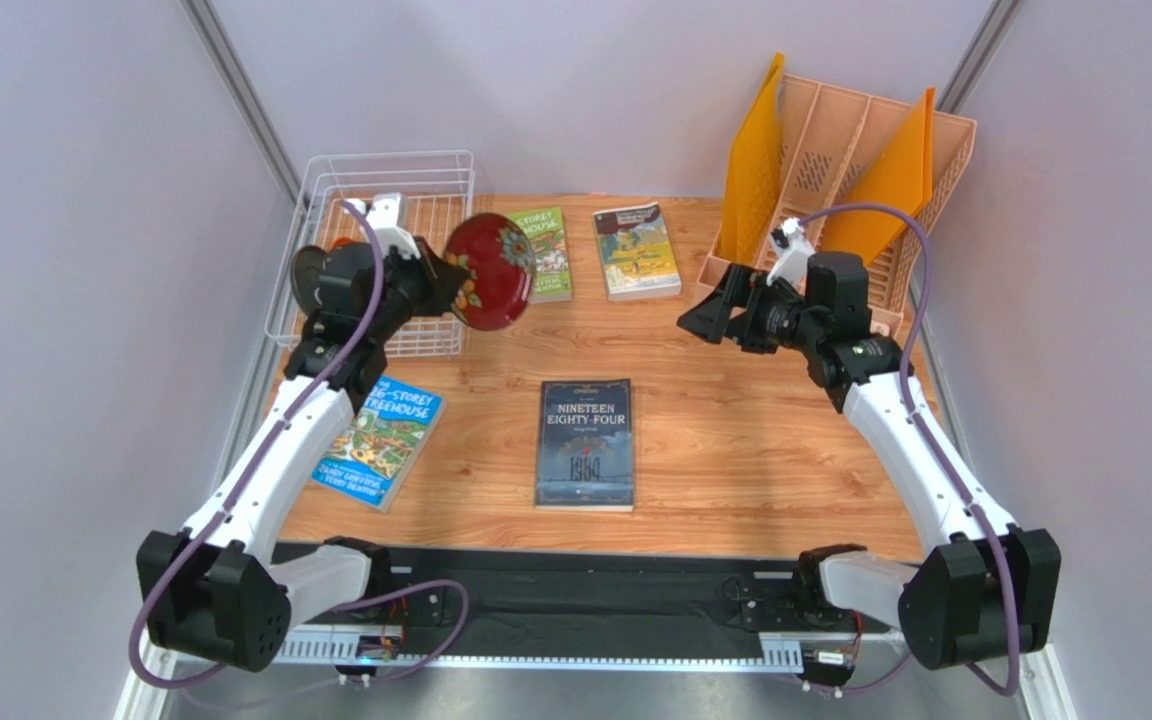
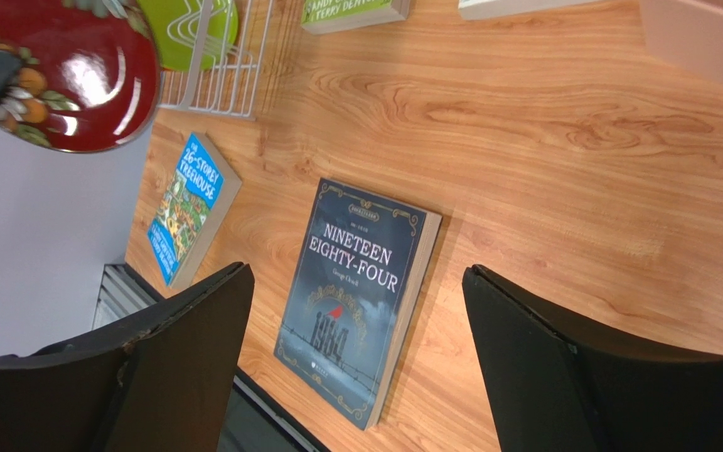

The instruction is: Unload the plates from the dish rack

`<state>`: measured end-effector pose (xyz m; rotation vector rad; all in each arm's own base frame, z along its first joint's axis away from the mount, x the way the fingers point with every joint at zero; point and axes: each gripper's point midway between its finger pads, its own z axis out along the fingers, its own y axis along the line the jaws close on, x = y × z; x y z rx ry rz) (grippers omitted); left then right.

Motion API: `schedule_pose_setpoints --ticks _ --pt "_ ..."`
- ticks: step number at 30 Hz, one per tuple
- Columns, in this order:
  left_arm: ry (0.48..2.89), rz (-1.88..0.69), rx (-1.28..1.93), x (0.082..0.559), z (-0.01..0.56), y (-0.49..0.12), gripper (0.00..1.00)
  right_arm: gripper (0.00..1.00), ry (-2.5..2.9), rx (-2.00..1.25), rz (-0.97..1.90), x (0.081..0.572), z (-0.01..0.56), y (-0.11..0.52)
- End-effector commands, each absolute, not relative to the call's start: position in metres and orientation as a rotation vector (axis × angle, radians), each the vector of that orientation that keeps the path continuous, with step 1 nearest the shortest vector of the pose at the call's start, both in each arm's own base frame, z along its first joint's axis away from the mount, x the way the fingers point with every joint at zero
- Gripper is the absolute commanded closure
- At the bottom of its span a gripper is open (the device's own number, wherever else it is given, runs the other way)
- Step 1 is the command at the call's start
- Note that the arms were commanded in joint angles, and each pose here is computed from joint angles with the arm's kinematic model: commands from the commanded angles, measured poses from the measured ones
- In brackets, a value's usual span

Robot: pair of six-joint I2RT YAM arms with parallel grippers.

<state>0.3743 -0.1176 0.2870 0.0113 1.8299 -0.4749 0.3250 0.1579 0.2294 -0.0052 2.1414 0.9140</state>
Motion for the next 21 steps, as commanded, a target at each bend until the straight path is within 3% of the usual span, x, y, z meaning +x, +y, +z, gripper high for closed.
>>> schedule_pose_setpoints --ticks 1,16,21 --pt "1.779 -0.915 0.033 0.353 0.288 -0.18 1.0 0.11 2.065 -0.084 0.979 0.312 0.245 0.173" --pt "1.792 -1.084 -0.013 0.348 0.261 -0.204 1.0 0.18 2.077 -0.275 1.22 0.302 0.217 0.27" --pt "1.789 -1.088 -0.017 0.344 0.259 -0.203 1.0 0.22 1.941 -0.394 1.351 0.319 0.236 0.299"
